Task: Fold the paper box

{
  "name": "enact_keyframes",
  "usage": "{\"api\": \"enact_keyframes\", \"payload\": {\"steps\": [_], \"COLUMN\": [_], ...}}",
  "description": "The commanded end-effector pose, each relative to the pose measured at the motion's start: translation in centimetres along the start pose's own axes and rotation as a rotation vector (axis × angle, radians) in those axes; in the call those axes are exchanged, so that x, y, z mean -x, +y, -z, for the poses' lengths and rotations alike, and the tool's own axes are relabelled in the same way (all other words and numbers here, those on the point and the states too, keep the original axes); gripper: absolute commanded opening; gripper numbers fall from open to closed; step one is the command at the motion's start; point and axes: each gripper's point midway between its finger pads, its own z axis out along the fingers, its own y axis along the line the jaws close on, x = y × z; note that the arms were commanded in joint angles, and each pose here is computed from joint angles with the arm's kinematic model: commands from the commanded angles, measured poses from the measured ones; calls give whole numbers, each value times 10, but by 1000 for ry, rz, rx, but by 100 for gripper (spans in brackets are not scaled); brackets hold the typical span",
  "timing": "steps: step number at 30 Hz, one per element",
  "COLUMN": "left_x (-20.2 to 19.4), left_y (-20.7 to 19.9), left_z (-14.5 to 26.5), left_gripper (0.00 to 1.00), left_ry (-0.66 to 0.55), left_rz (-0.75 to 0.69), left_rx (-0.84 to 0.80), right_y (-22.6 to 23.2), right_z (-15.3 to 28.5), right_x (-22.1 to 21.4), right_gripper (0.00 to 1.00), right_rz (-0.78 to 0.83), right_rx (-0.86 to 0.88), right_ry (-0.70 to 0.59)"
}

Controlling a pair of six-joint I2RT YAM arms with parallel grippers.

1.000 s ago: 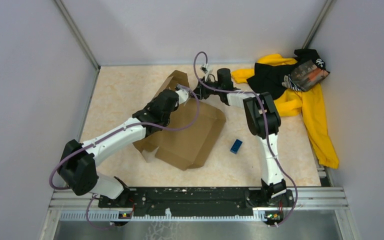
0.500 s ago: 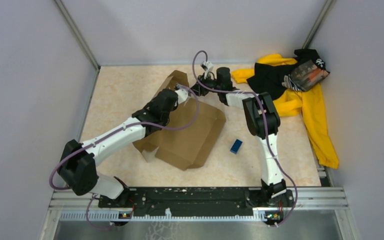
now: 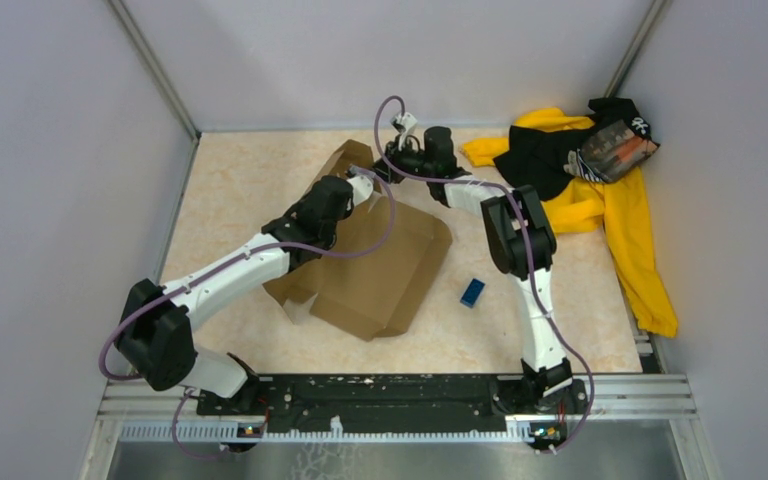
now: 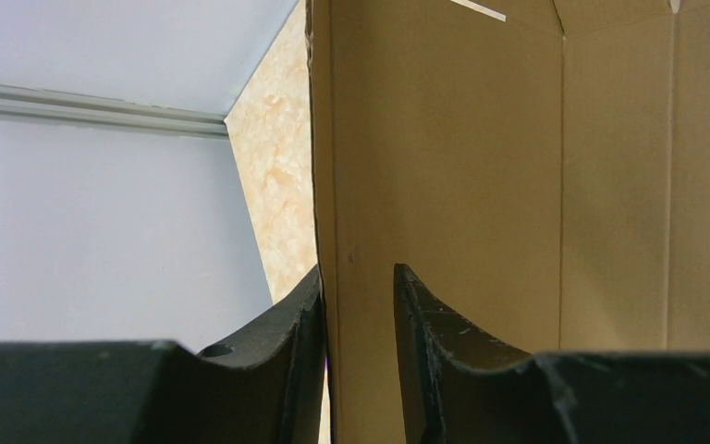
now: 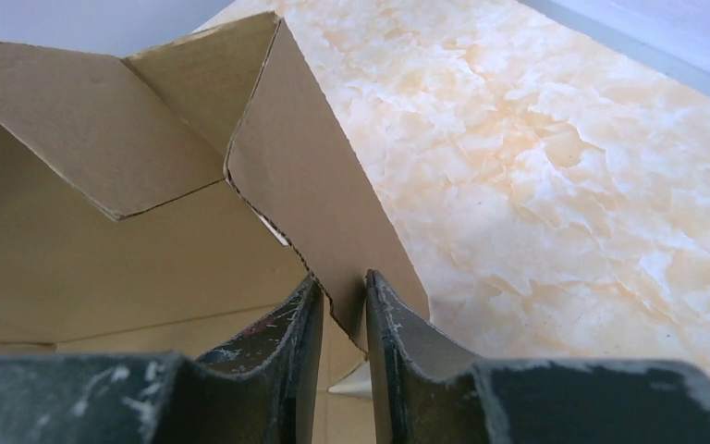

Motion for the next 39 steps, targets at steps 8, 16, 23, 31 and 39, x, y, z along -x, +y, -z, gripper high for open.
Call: {"api": "enact_keyframes", "payload": {"steps": [8, 16, 23, 31, 39], "left_x": [4, 3, 3, 3, 4], "left_y": [6, 6, 6, 6, 6], "left_z": [3, 3, 3, 3, 3], "left_gripper": [38, 38, 38, 38, 38], "left_ry": [-31, -28, -27, -27, -30], "left_rz": [50, 51, 52, 56, 57], "left_rx": [6, 9, 9, 7, 7], "right_y": [1, 9, 16, 23, 31], "right_z": [-10, -6, -3, -1, 2], "right_x": [16, 26, 33, 44, 55], "right_gripper": [15, 10, 5, 2, 1], "right_rz": [81, 99, 112, 133, 151], "right_rx": [-22, -17, -9, 4, 7], "right_ry": [-29, -50, -67, -82, -93]}}
